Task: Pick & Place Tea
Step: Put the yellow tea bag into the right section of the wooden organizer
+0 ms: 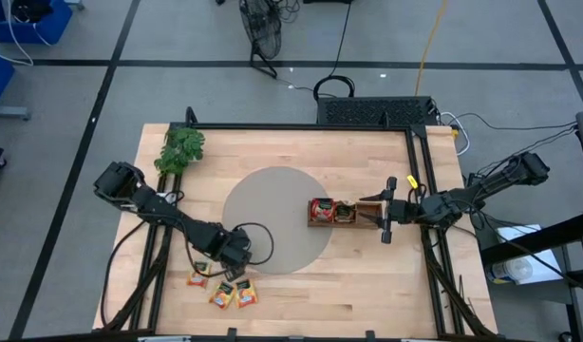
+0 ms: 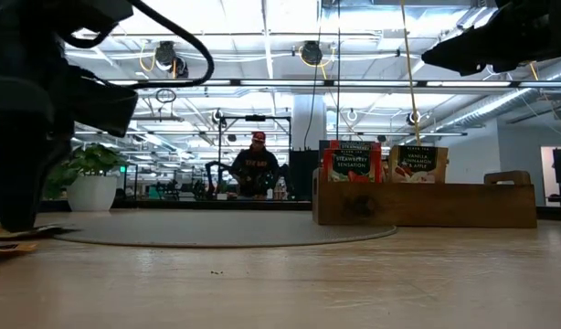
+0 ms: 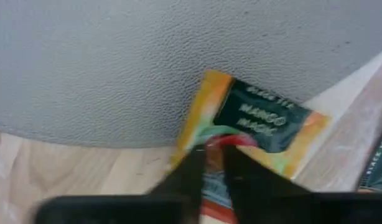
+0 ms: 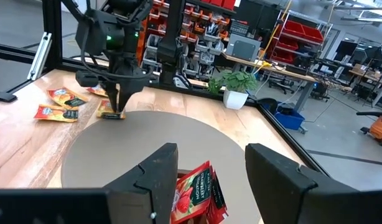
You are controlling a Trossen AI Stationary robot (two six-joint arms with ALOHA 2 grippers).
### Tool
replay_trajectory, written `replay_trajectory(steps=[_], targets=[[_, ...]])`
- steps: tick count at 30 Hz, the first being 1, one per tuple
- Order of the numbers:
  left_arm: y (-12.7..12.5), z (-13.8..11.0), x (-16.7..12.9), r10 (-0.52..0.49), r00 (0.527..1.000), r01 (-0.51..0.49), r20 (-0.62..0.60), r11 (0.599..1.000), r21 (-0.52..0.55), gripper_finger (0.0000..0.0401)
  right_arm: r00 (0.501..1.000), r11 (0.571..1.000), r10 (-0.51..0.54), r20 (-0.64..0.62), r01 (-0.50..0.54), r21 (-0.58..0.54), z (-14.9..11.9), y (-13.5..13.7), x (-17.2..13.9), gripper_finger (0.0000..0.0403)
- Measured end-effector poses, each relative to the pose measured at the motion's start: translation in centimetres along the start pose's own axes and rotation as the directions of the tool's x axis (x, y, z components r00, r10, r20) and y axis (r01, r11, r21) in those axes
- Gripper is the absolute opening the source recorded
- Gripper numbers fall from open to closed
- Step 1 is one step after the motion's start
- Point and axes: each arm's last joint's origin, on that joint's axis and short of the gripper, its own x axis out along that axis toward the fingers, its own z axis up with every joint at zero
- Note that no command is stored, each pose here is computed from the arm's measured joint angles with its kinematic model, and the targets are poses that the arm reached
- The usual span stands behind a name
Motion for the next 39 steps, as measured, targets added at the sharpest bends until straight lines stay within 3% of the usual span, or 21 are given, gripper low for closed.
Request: replay_trajectory(steps=[2,5,9,16,19,25,33,39], targets=[[0.3,0.2,0.1,-0.007,1.0,0.006,-0.022,1.0,-0.013,0.0017,1.0,1.0,0.0,0.0,0.0,0.0,0.0,0.0,0.0,0.0172],[0.4,0.3,0.0,-0.011,0.999,0.011,-0.031,1.0,-0.019,0.0007,1.0,1.0,0.0,0.0,0.0,0.0,0.0,0.0,0.0,0.017],[-0.2,0.5,-0.8,-0.021,0.999,0.021,-0.028,0.999,0.023,0.0003,1.0,1.0,-0.001,0.0,0.001,0.0,0.0,0.0,0.0,0.0169],[-2.3,1.5,-5.7,0.004,0.999,-0.007,0.032,0.994,0.106,0.0002,1.0,1.0,-0.003,0.0,0.003,-0.001,0.0,0.0,0.0,0.0169],[-3.1,1.0,-6.2,-0.022,0.999,0.014,0.05,0.988,0.153,0.0007,1.0,1.0,-0.003,0.0,0.003,-0.001,0.0,0.0,0.0,0.0169],[-3.7,-0.5,-4.8,-0.017,0.996,0.031,-0.087,0.985,0.17,0.0087,1.0,1.0,-0.002,-0.006,0.002,-0.008,-0.1,0.0,0.0,0.0169],[-4.4,-1.2,-3.2,0.097,0.995,-0.096,0.007,0.971,0.221,0.0219,1.0,1.0,0.0,-0.016,0.0,-0.012,-0.2,0.0,0.0,0.0169],[-4.9,-1.9,-1.0,0.146,0.988,-0.125,-0.055,0.949,0.289,0.026,1.0,1.0,0.0,-0.015,0.0,-0.01,-0.2,0.0,0.0,0.017]])
